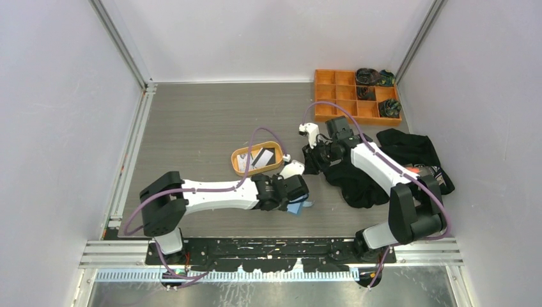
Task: Put the credit cards into the card holder
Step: Close the card holder at the center of the board.
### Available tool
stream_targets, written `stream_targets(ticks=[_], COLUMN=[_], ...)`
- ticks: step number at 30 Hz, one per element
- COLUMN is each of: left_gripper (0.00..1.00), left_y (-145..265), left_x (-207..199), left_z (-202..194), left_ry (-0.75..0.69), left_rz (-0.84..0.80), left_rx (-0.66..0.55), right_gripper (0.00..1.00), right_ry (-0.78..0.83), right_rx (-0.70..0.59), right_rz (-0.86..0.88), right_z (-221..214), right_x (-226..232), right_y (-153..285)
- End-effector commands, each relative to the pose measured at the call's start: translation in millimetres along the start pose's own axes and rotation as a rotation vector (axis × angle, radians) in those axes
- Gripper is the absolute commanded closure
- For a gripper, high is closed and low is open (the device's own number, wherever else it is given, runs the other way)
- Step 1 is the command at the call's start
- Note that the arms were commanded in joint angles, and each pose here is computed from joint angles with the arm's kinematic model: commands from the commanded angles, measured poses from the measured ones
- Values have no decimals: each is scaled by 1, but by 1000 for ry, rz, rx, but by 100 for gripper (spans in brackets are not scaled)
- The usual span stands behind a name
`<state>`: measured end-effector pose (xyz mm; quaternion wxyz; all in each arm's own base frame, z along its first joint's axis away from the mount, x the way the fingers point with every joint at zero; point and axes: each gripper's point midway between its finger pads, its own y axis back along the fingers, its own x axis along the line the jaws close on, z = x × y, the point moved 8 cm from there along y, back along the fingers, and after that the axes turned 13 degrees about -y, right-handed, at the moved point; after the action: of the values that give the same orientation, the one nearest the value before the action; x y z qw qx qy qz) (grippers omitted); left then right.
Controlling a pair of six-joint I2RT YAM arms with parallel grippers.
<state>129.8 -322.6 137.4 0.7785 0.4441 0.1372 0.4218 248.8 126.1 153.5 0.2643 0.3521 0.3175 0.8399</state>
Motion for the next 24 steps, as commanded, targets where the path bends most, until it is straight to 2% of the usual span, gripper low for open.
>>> stream_targets(ticks=[1, 6, 9, 16, 24], left_gripper=[67, 53, 50, 32, 33], left_y=[1, -1, 0, 2, -24], left_x=[-16, -35, -43, -53, -43], left_z=[5, 11, 14, 16, 5], left_ry=[-62, -72, -56, -4, 147], left_rz=[5, -63, -123, -295, -496], left_rx=[-3, -22, -56, -157, -196], right_gripper=[68, 68, 68, 68, 70], right_ry=[2, -17, -23, -30, -18], right_rx=[-30, -8, -3, -15, 48], right_rz=[32, 41, 47, 63, 298], right_z=[15, 13, 12, 13, -1], right_x=[4, 1, 1, 0, 18], right_y=[3, 0, 0, 4, 3])
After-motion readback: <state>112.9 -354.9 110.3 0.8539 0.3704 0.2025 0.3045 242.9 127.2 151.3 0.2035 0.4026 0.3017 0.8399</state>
